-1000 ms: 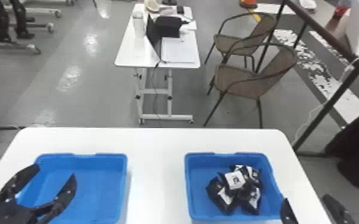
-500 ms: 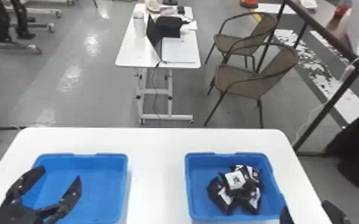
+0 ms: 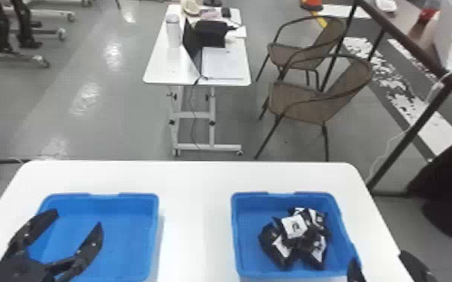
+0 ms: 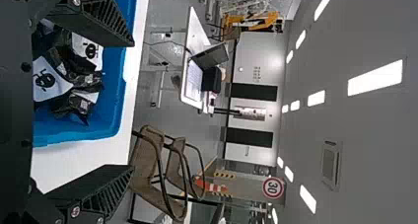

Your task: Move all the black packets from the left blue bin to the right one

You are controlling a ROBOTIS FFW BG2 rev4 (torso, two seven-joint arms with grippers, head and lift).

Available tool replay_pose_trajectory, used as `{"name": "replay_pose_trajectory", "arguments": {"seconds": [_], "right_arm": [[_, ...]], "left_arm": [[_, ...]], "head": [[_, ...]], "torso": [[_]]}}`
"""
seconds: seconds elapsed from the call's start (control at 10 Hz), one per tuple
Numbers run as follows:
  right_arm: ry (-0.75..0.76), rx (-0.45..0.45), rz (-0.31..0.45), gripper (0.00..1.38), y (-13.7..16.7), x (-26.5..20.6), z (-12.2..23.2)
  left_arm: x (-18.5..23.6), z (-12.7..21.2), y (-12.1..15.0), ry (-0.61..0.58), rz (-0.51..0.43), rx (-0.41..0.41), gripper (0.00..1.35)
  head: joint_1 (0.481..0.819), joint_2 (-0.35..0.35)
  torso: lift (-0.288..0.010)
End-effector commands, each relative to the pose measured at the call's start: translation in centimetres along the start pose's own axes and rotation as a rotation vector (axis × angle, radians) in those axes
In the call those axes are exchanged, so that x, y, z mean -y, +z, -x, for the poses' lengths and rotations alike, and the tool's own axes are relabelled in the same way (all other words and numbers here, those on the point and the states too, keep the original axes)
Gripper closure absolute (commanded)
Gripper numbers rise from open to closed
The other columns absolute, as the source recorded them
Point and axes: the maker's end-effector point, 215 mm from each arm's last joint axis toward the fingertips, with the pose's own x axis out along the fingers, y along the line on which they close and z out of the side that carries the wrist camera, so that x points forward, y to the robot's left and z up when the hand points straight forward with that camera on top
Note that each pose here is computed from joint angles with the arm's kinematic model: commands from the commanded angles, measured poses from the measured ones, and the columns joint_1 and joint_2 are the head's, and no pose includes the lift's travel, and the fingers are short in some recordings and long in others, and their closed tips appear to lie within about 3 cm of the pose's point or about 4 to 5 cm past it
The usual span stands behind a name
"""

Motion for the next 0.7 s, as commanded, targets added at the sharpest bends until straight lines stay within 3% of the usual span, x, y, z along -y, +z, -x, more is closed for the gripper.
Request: {"name": "replay_pose_trajectory", "arguments": {"seconds": [0.0, 0.6], "right_arm": [[-0.002, 0.002, -0.009, 0.14, -0.01, -0.06, -0.13], [0.002, 0.002, -0.025, 0.14, -0.14, -0.45, -0.49]], "left_arm": [[0.00, -0.02, -0.04, -0.001, 0.002, 0.000, 0.19], [0.30, -0.19, -0.63, -0.012, 0.023, -0.013, 0.19]], "head": [[0.695, -0.086], [0.695, -0.083]], "torso": [[0.000], [0.000]]}}
